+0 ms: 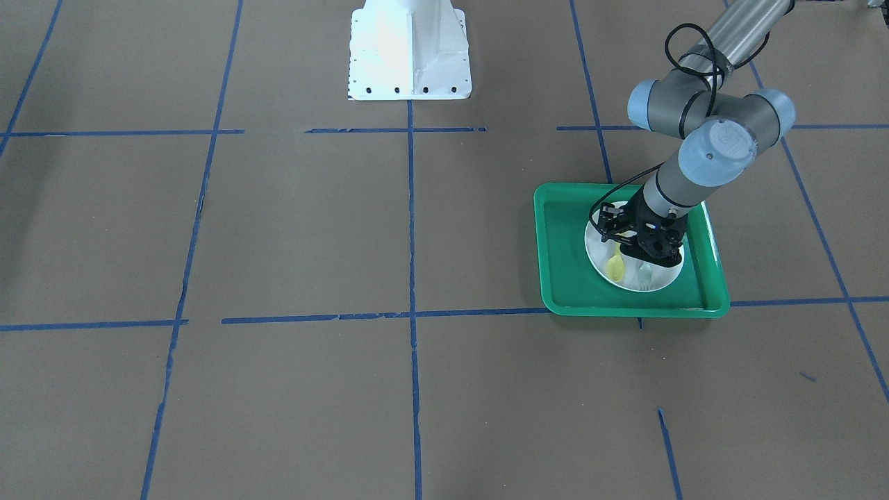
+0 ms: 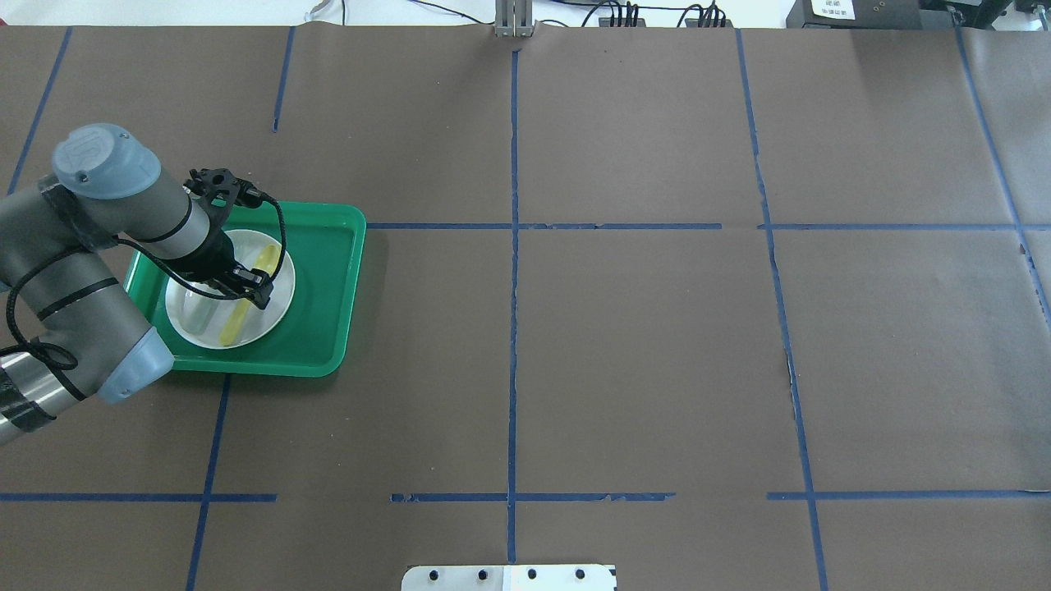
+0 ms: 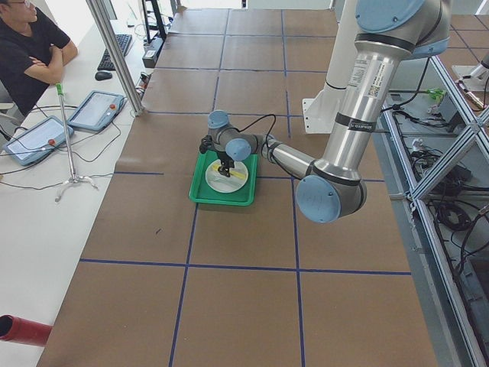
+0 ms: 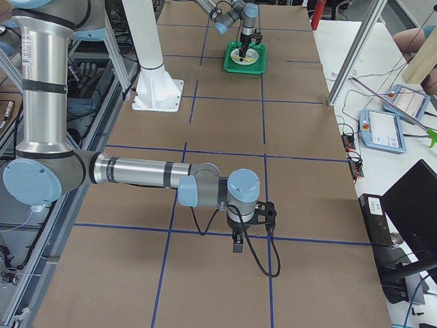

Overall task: Place spoon
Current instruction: 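Close the left gripper on the yellow spoon's handle and lift it, then carry the yellow spoon off the plate toward the tray's far corner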

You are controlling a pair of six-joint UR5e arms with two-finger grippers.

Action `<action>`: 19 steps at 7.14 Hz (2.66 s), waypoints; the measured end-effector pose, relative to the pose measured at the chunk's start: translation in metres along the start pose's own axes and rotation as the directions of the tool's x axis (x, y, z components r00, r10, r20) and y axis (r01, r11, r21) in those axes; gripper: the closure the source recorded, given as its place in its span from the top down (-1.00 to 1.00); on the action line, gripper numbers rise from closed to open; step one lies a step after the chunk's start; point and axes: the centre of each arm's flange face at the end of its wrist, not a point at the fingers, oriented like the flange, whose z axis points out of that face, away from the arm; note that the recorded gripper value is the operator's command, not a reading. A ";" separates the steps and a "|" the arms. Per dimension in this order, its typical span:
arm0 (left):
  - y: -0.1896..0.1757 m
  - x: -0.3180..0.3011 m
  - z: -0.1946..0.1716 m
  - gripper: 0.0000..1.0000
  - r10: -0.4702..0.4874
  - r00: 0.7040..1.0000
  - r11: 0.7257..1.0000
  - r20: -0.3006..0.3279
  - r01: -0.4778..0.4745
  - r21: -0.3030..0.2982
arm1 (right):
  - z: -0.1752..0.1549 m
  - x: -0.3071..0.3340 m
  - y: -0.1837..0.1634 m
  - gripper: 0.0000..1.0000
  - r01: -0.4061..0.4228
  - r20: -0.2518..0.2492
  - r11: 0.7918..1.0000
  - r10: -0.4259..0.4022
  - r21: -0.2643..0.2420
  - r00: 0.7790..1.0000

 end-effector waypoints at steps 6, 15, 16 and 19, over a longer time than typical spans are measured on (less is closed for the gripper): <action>0.000 0.004 -0.005 -1.00 -0.013 1.000 1.000 -0.006 0.013 0.007 | 0.000 0.000 0.000 1.00 0.000 0.000 1.000 0.000 0.000 1.000; -0.027 0.074 -0.046 -1.00 -0.453 0.886 0.886 -0.101 0.460 0.057 | 0.000 0.000 0.000 1.00 0.001 0.000 1.000 -0.001 0.001 1.000; -0.029 0.076 -0.042 -1.00 -0.445 0.890 0.890 -0.095 0.451 0.062 | 0.000 0.000 0.000 1.00 0.001 0.000 1.000 -0.001 0.001 1.000; -0.027 0.080 -0.026 -1.00 -0.389 0.918 0.918 -0.074 0.393 0.051 | 0.000 0.000 0.000 1.00 0.001 0.000 1.000 -0.001 0.001 1.000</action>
